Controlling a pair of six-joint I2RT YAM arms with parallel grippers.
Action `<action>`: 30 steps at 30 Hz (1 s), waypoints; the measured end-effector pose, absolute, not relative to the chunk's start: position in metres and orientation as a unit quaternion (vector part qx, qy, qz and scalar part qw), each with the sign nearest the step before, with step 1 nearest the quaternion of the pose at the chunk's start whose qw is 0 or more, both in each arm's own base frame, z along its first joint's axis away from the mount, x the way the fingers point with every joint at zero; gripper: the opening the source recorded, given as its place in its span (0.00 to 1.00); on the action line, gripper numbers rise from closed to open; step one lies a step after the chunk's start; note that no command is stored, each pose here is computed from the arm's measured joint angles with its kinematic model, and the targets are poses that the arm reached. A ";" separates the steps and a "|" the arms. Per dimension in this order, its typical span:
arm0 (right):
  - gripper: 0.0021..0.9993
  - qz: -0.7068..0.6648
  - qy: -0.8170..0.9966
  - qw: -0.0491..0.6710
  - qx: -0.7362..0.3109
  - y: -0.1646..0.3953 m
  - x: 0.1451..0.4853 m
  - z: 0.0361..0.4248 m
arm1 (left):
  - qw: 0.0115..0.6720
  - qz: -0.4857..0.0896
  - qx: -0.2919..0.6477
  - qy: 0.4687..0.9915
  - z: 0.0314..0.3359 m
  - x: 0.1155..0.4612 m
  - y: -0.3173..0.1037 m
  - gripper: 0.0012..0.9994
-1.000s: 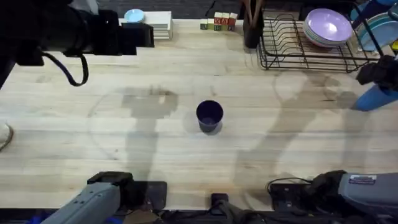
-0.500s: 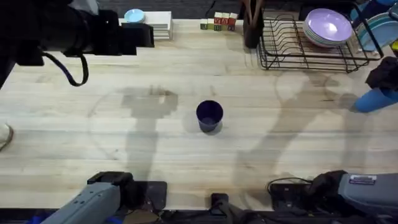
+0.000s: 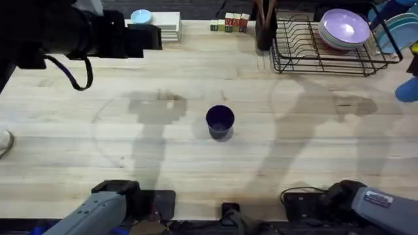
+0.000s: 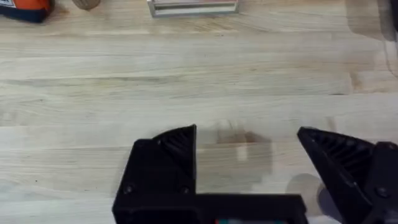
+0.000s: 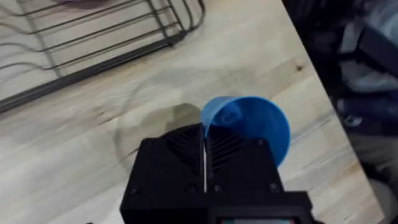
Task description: Pick up the cup on the table and put them onto the rack.
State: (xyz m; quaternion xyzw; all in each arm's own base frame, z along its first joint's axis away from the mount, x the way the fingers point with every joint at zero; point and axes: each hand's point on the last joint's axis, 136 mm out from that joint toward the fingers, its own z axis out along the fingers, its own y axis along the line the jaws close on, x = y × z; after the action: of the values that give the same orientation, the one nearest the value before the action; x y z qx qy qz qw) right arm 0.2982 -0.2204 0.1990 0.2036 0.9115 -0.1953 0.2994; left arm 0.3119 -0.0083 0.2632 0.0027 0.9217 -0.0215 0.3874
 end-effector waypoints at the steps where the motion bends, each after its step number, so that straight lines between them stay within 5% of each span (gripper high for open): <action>1: 0.03 -0.197 0.913 0.302 0.193 -0.215 0.299 0.204 | 0.387 -0.021 0.003 0.922 0.263 0.312 -0.008 0.99; 15: 0.03 -0.191 0.878 0.439 0.022 -0.108 0.381 0.308 | 0.387 -0.022 0.003 0.922 0.263 0.312 -0.008 0.99; 30: 0.03 -0.132 0.864 0.477 -0.093 0.002 0.447 0.287 | 0.387 -0.021 0.003 0.922 0.263 0.312 -0.008 0.99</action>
State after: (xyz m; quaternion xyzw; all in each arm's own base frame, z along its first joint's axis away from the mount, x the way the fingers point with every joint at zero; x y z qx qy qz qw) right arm 0.4473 0.0022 0.2873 -0.0930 0.8637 -0.1320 0.4774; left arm 0.3119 -0.0083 0.2631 0.0029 0.9217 -0.0215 0.3872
